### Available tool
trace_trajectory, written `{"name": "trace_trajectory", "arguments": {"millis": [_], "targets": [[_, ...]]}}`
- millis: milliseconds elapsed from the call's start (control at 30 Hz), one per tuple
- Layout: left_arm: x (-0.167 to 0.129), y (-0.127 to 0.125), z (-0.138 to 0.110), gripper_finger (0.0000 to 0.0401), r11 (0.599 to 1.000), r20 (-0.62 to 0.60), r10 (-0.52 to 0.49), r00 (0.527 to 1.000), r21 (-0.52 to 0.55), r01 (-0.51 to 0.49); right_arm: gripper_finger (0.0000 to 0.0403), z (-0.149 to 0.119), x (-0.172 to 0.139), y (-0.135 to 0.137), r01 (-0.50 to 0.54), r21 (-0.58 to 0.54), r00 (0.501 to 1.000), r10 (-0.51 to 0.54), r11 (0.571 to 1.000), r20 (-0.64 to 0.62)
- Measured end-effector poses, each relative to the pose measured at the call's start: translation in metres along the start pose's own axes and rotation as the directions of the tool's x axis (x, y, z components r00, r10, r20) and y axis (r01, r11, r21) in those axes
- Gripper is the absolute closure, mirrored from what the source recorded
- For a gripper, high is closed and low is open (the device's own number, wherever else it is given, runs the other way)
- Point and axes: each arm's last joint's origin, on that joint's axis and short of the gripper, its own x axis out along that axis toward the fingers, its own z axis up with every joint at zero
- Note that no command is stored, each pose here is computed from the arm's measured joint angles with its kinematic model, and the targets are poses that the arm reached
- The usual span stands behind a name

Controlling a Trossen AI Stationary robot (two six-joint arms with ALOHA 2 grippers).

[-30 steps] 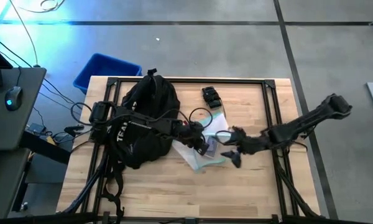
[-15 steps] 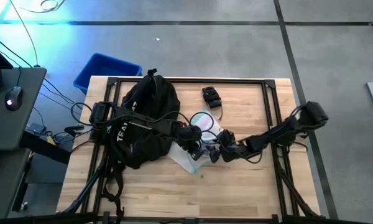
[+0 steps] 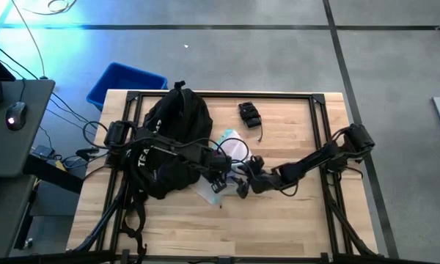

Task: Unpack backpack
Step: Remove the chocolate snack from the zip bag

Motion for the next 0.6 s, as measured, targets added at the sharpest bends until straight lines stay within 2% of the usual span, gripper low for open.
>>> {"name": "trace_trajectory", "arguments": {"millis": [133,367,600], "targets": [[0.003,0.003,-0.004,0.0401,0.999,-0.002,0.047,0.999,0.023,-0.047,0.0158,0.009,0.002,0.005,0.094,0.091,0.992,-0.086,0.991,-0.087],[0.023,0.006,-0.015,0.0401,0.997,0.048,-0.05,0.998,0.058,0.047,0.0158,0.016,0.017,0.02,0.102,0.051,0.991,-0.097,0.994,-0.087],[0.028,0.003,-0.024,0.0401,0.994,0.049,-0.078,0.996,0.077,0.074,0.0158,0.014,0.03,0.006,0.19,0.049,0.974,-0.183,0.98,-0.132]]}}
